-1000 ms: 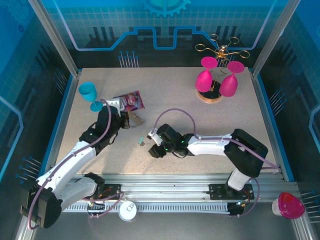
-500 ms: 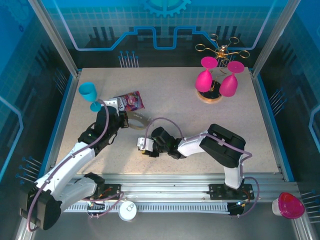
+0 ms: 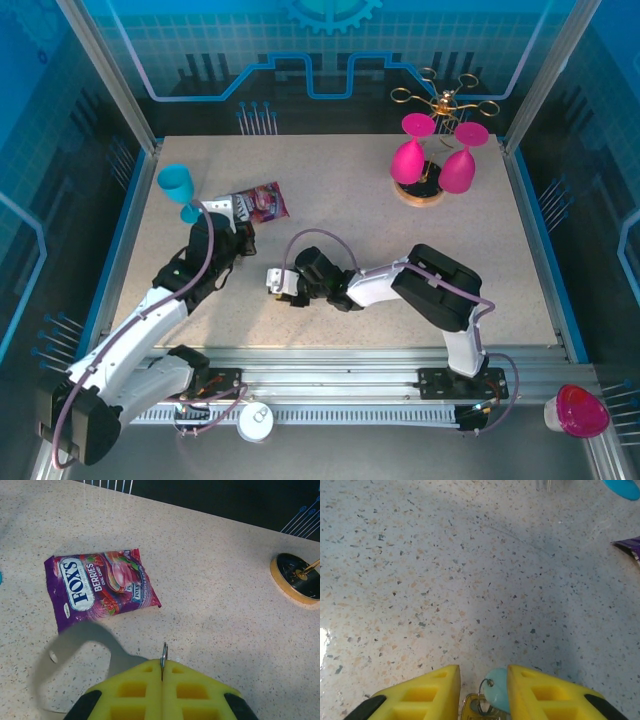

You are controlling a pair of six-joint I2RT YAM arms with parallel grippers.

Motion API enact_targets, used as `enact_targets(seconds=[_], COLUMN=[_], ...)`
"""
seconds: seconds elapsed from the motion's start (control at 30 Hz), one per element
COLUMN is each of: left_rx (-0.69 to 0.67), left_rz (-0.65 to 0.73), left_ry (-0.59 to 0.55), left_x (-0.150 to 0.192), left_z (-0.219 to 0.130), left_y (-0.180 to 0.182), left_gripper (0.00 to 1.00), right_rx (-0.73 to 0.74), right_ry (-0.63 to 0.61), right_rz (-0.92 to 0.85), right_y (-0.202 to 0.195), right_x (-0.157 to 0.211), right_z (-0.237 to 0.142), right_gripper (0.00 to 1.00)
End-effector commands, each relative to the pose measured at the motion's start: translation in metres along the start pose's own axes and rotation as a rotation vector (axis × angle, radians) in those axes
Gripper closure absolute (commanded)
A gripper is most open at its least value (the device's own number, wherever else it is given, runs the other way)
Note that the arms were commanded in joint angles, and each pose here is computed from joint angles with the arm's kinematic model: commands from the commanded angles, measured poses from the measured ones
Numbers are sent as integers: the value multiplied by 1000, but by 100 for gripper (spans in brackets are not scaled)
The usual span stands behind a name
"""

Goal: Put the keys on the keyring

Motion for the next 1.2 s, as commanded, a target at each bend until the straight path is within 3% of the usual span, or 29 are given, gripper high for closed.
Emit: enact_targets(seconds=[0.0,0.53,0.7,0.8,0.97,1.17], left_rx=[21,36,39,42,89,246], left_rz=[7,8,9,16,48,133], left_ry=[-32,-37,-42,-39,-26,15], left_x=[-2,-2,-2,-1,0,7], left_z=[-4,-7,-9,-9,-8,-1], left_y=[0,0,0,0,-5,-25], left_gripper=[100,100,100,100,100,100], right_rx=[-9,4,-15,-28,-49,-26], right_ry=[23,108,91,66,45,187], right_rz=[31,87,104,143,278,618], right_y=[-4,-9,-9,-10,-6,14], right_x=[5,13,11,8,8,39], right_z=[4,10,4,-7,-41,-93], right_gripper=[68,84,98,100,100,100])
Point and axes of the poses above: each hand's point on the last joint's axis, 136 mm out from that joint toward the fingers, its own z axis out along the fingers, its own y axis along the line the jaws close on, x = y × z, the point moved 7 cm from there along -z, back along the fingers, and after that the axes turned 4 degrees about -z, right-handed, at the moved point
